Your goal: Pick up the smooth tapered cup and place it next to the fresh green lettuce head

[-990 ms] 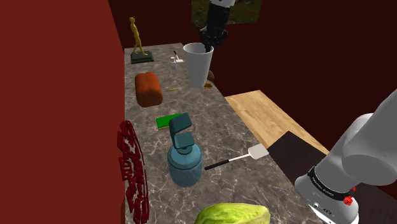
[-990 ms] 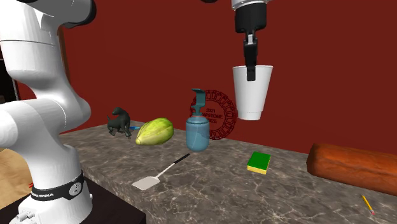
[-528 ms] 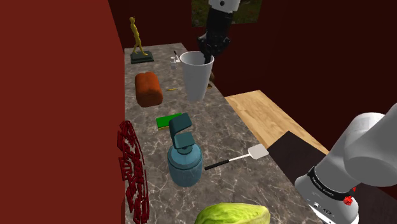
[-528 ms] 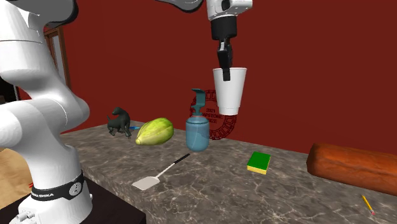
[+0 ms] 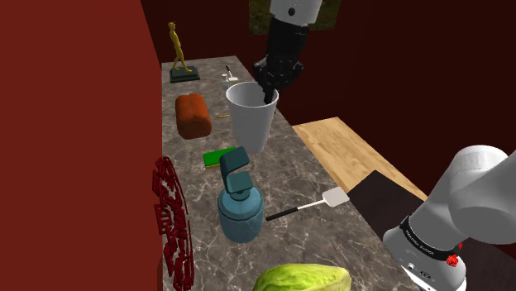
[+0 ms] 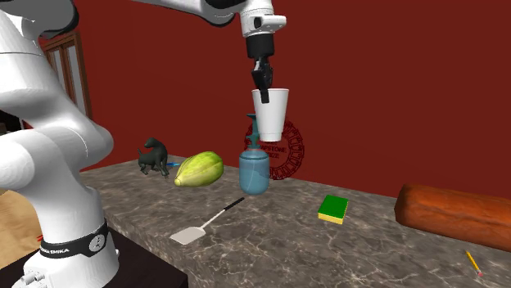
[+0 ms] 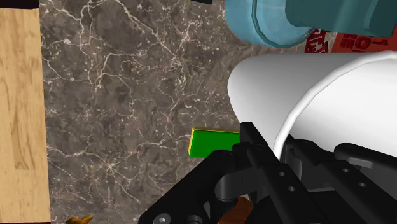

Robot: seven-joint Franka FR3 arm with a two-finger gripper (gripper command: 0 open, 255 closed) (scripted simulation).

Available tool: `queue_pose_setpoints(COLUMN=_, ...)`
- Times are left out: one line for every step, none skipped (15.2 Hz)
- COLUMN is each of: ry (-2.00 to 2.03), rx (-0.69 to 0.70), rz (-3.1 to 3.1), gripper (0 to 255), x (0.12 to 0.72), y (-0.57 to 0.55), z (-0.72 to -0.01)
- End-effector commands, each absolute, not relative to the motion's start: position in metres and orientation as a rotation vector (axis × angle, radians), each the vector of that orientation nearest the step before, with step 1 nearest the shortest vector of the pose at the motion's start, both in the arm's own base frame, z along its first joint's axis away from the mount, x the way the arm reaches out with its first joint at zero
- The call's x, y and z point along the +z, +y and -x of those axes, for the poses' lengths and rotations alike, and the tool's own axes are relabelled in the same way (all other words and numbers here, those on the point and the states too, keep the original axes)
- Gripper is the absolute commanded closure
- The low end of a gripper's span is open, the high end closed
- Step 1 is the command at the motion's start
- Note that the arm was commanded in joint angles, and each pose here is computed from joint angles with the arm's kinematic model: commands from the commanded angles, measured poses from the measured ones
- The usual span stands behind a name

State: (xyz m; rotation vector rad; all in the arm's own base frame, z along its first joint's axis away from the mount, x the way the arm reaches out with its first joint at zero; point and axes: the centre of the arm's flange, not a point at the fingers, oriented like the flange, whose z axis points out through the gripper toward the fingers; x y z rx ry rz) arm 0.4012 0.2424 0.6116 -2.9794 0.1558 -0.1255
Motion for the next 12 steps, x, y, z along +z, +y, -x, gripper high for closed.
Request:
queue_pose_setpoints(ry=0.158, rx=-0.126, rz=2.979, gripper=255, x=0.611, y=0.257, z=-0.381)
queue_pose_setpoints(ry=0.158, rx=-0.126, rz=2.979, gripper=255, x=0.611, y=0.266, z=-0.371)
queue_pose_setpoints(ry=0.158, rx=-0.126, rz=2.979, gripper=255, x=0.611, y=0.275, z=-0.360)
queue_pose_setpoints(ry=0.158, rx=-0.126, rz=2.979, gripper=255, x=0.611, y=0.283, z=-0.350)
queue_pose_setpoints(ry=0.158, rx=-0.126, rz=2.979, gripper=255, x=0.611, y=0.292, z=-0.340)
queue_pose_setpoints(ry=0.158, rx=-0.126, rz=2.979, gripper=255, x=0.611, y=0.300, z=-0.330)
queue_pose_setpoints(ry=0.158, rx=-0.126, rz=2.979, gripper=255, x=0.611, y=0.309, z=-0.320)
queue_pose_setpoints(ry=0.158, rx=-0.126, rz=2.979, gripper=255, x=0.611, y=0.318, z=-0.310)
queue_pose_setpoints(ry=0.158, rx=-0.126, rz=2.979, gripper=255, x=0.611, y=0.326, z=-0.300)
queue_pose_setpoints(ry=0.158, rx=-0.126, rz=2.979, gripper=255, x=0.611, y=0.335, z=-0.290)
queue_pose_setpoints(ry=0.158, rx=-0.126, rz=2.979, gripper=255, x=0.611, y=0.343, z=-0.280)
queue_pose_setpoints(ry=0.158, rx=-0.126, rz=2.979, gripper=255, x=0.611, y=0.352, z=-0.270)
